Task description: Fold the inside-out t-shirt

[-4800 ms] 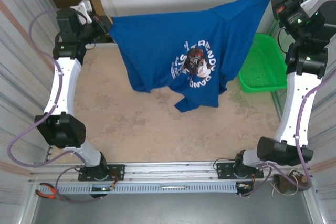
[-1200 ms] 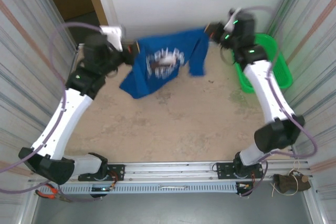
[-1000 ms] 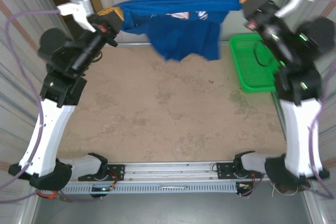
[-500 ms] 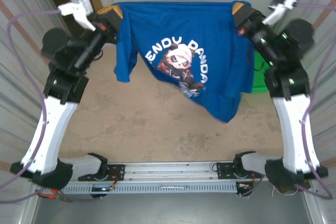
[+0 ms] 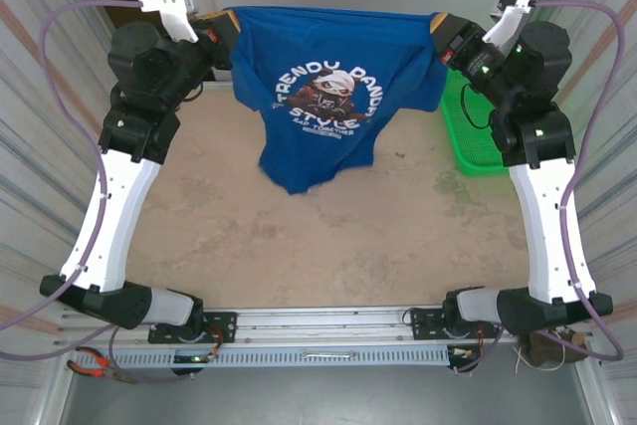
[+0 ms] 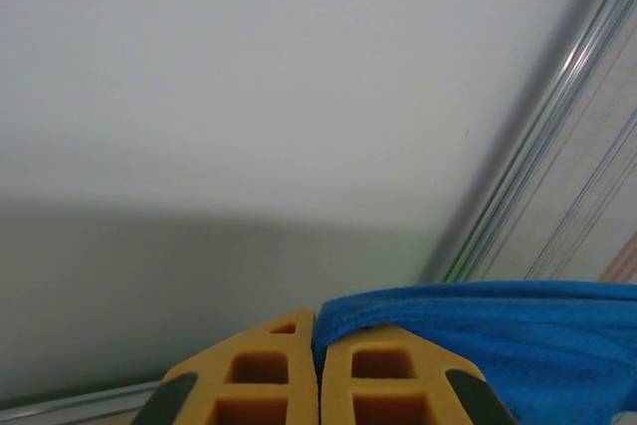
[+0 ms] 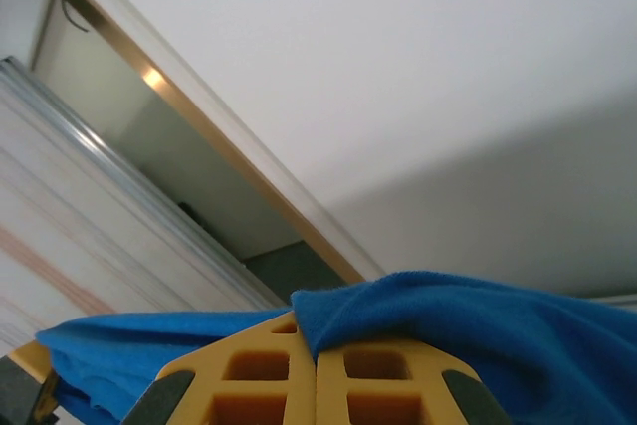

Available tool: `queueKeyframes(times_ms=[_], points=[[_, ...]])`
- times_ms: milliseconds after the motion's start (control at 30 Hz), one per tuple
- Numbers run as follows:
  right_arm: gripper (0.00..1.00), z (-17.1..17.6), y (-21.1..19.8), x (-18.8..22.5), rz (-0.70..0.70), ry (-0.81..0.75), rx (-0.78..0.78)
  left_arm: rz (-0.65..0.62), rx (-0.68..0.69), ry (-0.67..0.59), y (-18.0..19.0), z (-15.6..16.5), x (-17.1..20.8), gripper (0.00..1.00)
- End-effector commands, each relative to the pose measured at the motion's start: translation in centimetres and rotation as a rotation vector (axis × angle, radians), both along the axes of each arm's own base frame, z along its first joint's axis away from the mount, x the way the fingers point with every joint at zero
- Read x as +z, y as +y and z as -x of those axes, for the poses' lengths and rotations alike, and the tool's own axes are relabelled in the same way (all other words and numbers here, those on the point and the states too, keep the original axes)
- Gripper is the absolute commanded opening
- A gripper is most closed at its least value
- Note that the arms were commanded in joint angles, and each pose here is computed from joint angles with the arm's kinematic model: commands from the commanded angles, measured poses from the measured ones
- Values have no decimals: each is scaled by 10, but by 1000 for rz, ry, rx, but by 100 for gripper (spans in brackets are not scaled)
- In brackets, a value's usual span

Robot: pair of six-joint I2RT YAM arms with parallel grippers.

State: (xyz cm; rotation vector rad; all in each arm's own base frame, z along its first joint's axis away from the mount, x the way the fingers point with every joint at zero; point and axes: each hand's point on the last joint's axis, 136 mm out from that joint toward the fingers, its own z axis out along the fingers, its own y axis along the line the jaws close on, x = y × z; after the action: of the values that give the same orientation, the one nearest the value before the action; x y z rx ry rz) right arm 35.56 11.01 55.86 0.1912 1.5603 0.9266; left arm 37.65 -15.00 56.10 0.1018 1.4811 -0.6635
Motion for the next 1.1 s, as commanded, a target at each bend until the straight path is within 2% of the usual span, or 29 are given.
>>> queueKeyframes(times_ms=[0, 133, 333, 500, 600, 700, 833, 967, 1067], points=[[0, 17, -23, 28, -6, -96, -84, 31, 108, -115, 33, 21, 37, 0], [0, 41, -25, 41, -37, -144, -75, 66, 97, -141, 36, 36, 39, 0], [0, 88, -25, 74, -74, -246, -39, 127, 67, -231, 44, 78, 64, 0], [0, 92, -3, 72, -92, -231, 55, 95, 118, -283, 56, 96, 77, 0], [0, 76, 8, 56, -88, -184, 75, 39, 161, -255, 58, 84, 66, 0], [0, 49, 19, 33, -74, -116, 90, -39, 187, -205, 54, 59, 45, 0], [0, -7, 37, -6, -41, -4, 102, -88, 221, -109, 61, 12, 15, 0], [0, -67, 70, -30, -18, 50, 189, -44, 293, -57, 94, -24, 12, 0], [0, -95, 114, -28, -15, 44, 319, 31, 331, -75, 120, -23, 32, 0]])
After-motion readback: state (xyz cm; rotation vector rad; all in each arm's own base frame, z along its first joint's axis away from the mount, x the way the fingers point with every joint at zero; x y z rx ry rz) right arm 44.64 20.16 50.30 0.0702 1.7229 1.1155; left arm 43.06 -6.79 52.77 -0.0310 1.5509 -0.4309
